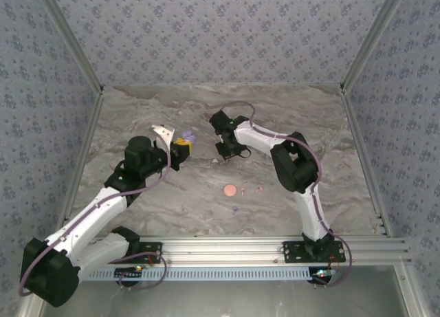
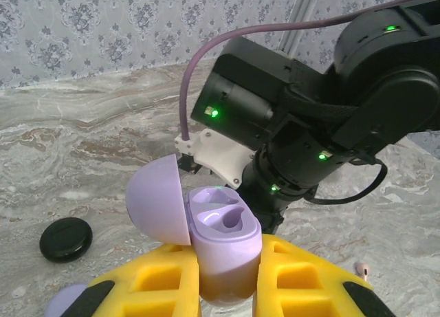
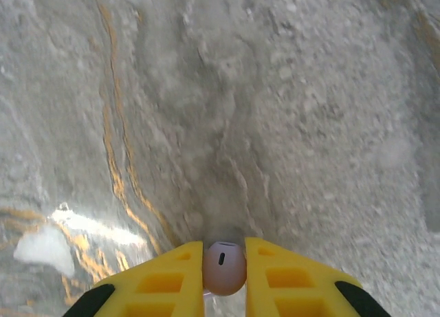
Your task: Insert the wireless bluetooth earbuds into the charging case
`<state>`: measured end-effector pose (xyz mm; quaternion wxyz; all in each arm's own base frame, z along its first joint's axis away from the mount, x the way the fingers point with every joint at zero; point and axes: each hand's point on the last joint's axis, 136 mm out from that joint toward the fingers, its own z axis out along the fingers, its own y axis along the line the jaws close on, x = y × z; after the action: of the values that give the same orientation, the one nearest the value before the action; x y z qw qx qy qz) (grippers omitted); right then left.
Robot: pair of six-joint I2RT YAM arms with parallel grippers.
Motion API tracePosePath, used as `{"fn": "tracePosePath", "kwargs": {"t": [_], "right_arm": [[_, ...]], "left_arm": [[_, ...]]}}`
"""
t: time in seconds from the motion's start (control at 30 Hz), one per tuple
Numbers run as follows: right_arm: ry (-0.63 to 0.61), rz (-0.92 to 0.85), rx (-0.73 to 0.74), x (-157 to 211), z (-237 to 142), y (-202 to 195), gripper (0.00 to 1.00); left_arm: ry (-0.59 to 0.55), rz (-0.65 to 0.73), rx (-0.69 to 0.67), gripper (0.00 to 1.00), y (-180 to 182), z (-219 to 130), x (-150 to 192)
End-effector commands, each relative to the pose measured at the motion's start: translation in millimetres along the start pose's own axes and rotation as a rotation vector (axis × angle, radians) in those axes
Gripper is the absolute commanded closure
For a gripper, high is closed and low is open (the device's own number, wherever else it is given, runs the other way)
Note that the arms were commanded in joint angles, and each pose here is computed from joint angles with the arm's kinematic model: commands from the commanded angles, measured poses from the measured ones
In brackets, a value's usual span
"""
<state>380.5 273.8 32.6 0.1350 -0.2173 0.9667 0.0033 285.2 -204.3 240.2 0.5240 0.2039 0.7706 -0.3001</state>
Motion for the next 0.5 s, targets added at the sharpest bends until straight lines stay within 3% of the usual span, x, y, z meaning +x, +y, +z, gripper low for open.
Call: {"fn": "tracePosePath", "kwargs": {"t": [0.0,0.2,0.37,0.47], "right_arm": [[-0.162,-0.001,-0.03,-19,-58,-11,0.81],[-0.489,-0.05,-0.09,-29,-154,-22,0.81],[-0.829,-0.153,-0.128,-24,-254,-26,0.8],[-0.992,-0.259,-0.146,-9,-294,-21,0.8]], "left_arm": [[-0.03,-0.029,0.057,1.0,-9,1,-12],[-0.077,-0.1,0.19,1.0,-31,7,-32],[-0.109,-0.133,0.302,1.0,-50,12,-59],[-0.125,-0.149,0.369,1.0,-63,15,-75]]}}
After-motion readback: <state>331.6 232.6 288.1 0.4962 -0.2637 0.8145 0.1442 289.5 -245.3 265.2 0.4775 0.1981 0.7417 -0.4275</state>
